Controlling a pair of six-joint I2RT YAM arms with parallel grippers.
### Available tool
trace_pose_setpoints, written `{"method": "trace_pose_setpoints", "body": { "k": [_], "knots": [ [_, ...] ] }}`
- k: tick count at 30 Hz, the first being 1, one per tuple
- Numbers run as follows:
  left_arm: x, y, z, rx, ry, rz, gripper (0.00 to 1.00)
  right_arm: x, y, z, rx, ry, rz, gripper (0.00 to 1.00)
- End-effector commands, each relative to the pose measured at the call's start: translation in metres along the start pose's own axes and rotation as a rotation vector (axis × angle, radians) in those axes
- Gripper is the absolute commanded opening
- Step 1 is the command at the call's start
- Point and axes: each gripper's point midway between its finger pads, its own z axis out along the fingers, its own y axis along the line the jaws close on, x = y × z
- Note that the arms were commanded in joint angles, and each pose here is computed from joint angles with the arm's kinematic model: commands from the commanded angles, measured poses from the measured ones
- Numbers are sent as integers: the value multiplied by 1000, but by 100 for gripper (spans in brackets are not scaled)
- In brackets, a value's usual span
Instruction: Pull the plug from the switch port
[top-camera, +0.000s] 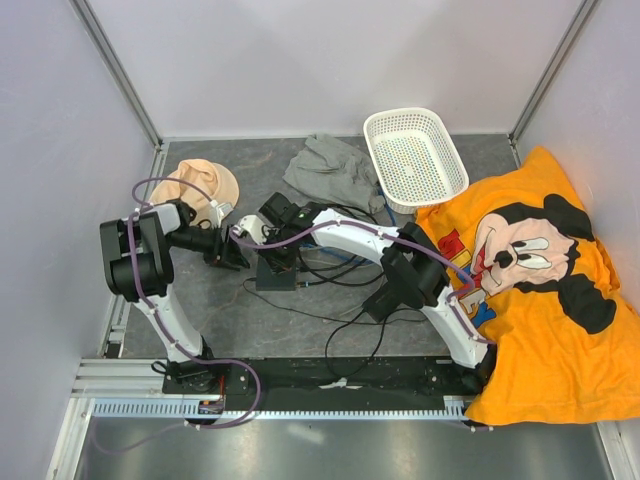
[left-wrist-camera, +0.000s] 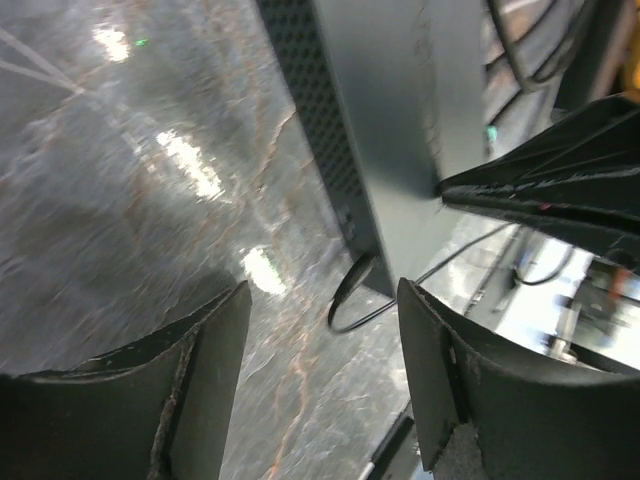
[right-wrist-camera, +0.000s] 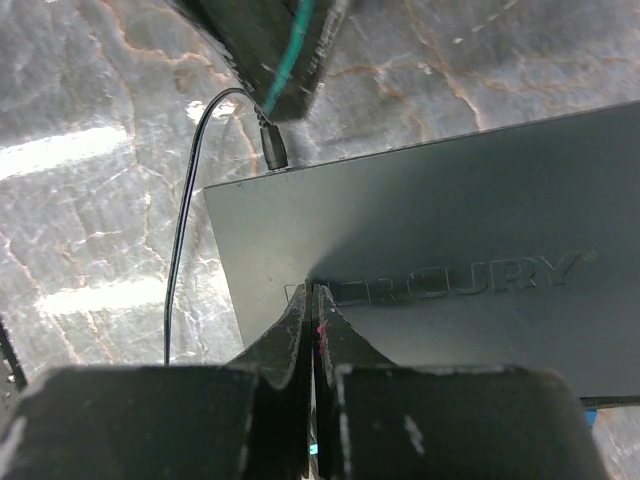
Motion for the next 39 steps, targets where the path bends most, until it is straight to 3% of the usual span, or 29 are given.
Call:
{"method": "trace_pose_setpoints", "body": {
  "k": [1, 8, 39],
  "knots": [
    [3, 0, 5, 67, 18, 33, 67, 19, 12, 16, -119, 34, 40, 0],
    [18, -8, 6, 104, 49, 27, 61, 49, 3, 22, -116, 91, 139, 0],
    [23, -6, 12, 191, 121, 28, 46, 52, 3, 25, -104, 103, 135, 0]
  ]
}}
